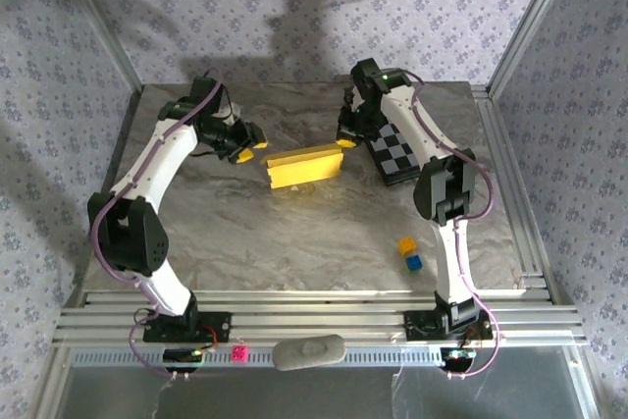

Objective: Fold the paper box

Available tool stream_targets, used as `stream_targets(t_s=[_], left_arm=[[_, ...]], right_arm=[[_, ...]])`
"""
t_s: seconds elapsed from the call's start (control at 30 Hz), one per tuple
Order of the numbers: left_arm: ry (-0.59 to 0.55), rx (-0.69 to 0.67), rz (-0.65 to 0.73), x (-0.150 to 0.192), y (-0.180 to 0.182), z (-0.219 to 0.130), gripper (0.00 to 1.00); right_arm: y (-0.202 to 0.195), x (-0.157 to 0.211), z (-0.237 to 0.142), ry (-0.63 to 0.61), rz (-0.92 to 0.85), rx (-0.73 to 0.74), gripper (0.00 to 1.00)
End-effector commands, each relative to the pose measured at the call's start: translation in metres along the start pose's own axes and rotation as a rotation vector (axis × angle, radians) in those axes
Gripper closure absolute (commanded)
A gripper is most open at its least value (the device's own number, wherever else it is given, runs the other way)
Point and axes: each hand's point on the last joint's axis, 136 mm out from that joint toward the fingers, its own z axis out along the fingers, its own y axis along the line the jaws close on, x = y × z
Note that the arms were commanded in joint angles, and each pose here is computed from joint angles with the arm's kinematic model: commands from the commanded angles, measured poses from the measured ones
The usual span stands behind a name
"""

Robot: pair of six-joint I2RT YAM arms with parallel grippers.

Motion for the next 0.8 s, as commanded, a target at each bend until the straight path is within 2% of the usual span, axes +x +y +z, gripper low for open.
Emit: stream_targets(t_s=[0.0,0.07,0.13,0.27,0.37,0.47,0.6,0.67,0.77], left_arm=[[0.034,-0.014,0.031,-0.004,-0.007,0.005,0.52],[0.051,-0.022,0.07,0.0,-0.007,0.01,0.51],[0.084,-0.049,0.167,0.008,-0.007,0.015,0.54],[0.134,-0.293,0.436,0.017,0.015,0.019,0.58],[0.108,-0.345,0.582,0.02,0.012,0.017,0.56],[0.046,-0.38,0.682,0.018,0.011,0.012,0.49],[0.017,-0.4,0.718,0.019,0.005,0.007,0.45],[0.002,-0.394,0.692,0.022,-0.003,0.002,0.44],[-0.048,-0.342,0.446,0.026,-0.015,-0.007,0.45]], right_arm=[[-0.006,0.013,0.016,0.075,0.029,0.041,0.9],[-0.006,0.012,0.015,0.075,0.031,0.04,0.89],[-0.005,0.012,0.014,0.078,0.037,0.03,0.88],[-0.005,0.01,0.015,0.084,0.048,0.016,0.88],[-0.004,0.01,0.015,0.088,0.049,0.011,0.88],[-0.005,0.009,0.015,0.091,0.053,0.01,0.88],[-0.007,0.008,0.014,0.087,0.059,0.011,0.88],[-0.007,0.007,0.014,0.088,0.067,0.006,0.88],[-0.007,0.006,0.015,0.087,0.075,0.003,0.88]])
